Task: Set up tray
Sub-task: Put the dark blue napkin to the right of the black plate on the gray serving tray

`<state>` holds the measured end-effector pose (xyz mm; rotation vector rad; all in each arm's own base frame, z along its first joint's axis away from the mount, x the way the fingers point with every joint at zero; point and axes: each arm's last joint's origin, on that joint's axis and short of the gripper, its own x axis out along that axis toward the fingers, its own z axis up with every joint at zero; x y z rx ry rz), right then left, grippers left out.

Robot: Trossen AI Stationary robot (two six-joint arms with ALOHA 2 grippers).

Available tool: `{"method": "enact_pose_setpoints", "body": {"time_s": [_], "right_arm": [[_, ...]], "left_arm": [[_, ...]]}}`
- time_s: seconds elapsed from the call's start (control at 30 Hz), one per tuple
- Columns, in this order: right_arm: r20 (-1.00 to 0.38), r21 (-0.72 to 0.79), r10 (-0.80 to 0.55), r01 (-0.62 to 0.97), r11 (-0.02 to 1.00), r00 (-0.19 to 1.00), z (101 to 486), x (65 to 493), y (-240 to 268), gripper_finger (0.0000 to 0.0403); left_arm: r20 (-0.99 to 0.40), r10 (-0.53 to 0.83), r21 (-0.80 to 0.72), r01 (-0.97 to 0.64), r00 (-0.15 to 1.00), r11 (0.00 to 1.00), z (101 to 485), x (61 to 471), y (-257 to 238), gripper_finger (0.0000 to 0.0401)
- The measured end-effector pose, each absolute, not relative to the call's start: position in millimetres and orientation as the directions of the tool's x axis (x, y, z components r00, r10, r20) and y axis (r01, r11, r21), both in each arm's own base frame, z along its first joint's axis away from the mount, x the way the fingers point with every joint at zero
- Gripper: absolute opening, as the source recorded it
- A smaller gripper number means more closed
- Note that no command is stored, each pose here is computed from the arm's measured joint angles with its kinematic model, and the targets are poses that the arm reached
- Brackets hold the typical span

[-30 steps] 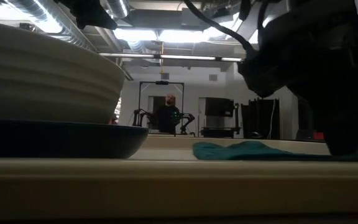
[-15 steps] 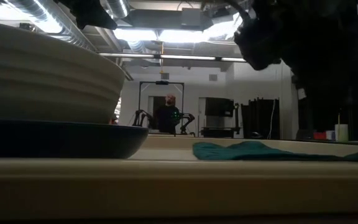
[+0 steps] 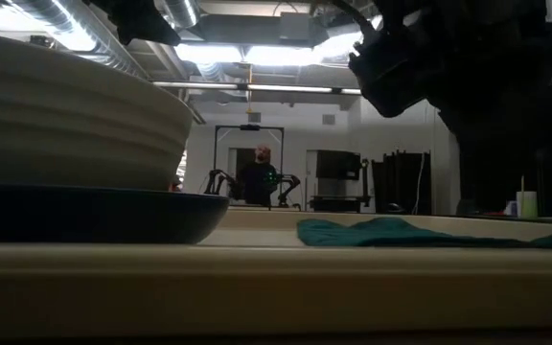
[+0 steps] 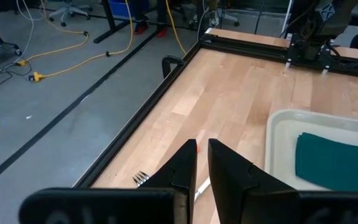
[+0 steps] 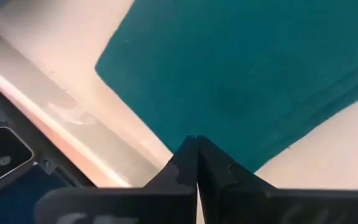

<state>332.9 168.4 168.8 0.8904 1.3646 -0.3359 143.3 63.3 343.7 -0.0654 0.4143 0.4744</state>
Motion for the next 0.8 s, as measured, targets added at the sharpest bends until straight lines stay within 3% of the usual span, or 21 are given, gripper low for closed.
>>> {"method": "enact_pose_setpoints", "body": {"time_s": [0.8], "right_arm": [[-0.948,0.289,0.299,0.695,0.658,0.111,146.9,331.0,169.9,0.0000]], "left_arm": [[-0.402,0.431,0.037,-0.455,0.808,0.889,343.8,143.3,63.4,0.0033]]}}
